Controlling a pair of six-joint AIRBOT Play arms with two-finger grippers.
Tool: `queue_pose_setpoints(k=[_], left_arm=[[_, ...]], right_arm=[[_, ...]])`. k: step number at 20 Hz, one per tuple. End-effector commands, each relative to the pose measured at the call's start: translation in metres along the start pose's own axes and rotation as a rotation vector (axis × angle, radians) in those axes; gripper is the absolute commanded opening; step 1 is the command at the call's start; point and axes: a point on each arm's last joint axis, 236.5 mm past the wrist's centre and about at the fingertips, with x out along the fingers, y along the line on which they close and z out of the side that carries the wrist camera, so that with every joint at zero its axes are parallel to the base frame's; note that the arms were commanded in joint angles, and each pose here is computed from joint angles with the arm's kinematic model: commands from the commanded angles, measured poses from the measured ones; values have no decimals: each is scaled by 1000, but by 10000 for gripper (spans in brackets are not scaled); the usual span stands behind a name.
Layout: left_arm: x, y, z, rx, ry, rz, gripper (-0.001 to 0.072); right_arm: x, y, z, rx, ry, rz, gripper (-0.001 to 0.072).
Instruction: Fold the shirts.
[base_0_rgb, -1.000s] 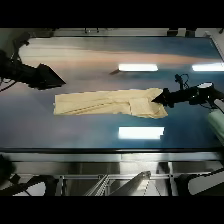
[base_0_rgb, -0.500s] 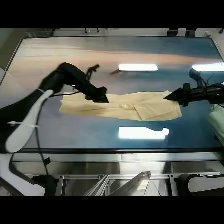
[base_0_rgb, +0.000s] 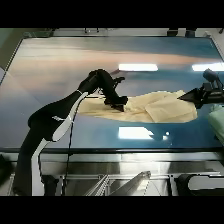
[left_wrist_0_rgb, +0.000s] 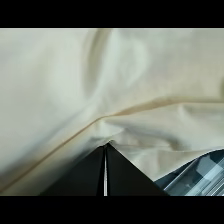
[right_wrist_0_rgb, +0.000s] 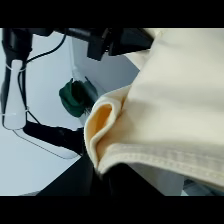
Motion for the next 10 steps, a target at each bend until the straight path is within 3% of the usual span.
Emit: queue_pose_setpoints(k=[1,6,10], left_arm=[[15,-30,-1,-26,29,-105,14],[-17,-76,12,49,-42,-255,14],[-130,-54,-14,115,-126,-250,14]], right_arm=[[-7,19,6,-30,-37,82,20],[37,89,25,-174,-62,315,20],[152,98,18,-218,28,240,20]])
